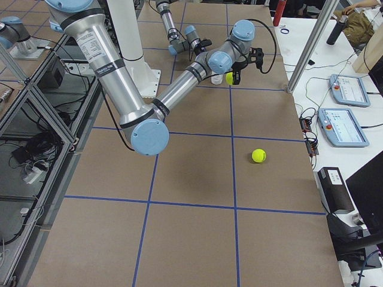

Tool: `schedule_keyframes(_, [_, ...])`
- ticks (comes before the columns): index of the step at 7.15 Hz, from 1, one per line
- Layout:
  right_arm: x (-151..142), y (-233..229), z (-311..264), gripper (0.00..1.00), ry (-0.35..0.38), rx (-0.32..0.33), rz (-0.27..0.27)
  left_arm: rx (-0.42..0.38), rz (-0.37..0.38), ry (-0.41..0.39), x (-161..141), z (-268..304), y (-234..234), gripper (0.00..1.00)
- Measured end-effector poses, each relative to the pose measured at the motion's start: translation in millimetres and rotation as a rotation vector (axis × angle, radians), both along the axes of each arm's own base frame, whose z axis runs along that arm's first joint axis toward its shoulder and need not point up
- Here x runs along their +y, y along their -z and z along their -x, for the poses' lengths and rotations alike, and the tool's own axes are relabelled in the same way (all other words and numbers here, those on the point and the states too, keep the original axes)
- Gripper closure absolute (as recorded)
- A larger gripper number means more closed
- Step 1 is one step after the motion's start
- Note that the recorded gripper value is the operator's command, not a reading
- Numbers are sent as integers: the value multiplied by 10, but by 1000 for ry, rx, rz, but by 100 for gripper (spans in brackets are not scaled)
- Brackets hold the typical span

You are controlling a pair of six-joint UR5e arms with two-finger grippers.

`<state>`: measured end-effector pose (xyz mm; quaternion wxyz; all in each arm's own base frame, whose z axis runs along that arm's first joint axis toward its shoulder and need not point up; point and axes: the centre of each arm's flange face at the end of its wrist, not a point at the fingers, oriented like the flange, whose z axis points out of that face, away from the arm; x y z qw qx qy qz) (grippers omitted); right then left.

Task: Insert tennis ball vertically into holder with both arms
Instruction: 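Lift the ball with the right gripper while the left gripper grasps the can's side, then carry the ball with the right gripper over the can's open top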

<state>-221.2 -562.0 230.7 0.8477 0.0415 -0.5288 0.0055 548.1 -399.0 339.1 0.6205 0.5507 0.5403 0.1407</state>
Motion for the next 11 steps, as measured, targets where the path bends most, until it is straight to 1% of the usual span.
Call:
schedule_keyframes(2, [12,17,25,100,4,-1,-3,1,2,25,-82,50,10,1])
schedule_keyframes(6, [94,106,51,100,15,-12,-22,4,6,48,-123,34,48,1])
schedule_keyframes(9, [143,164,125,100,27,-17,-31,12,4,50,-225,-177,238,1])
schedule_keyframes(11, [183,326,259,100,28,-29,-20,11,4,57,-279,-192,261,1])
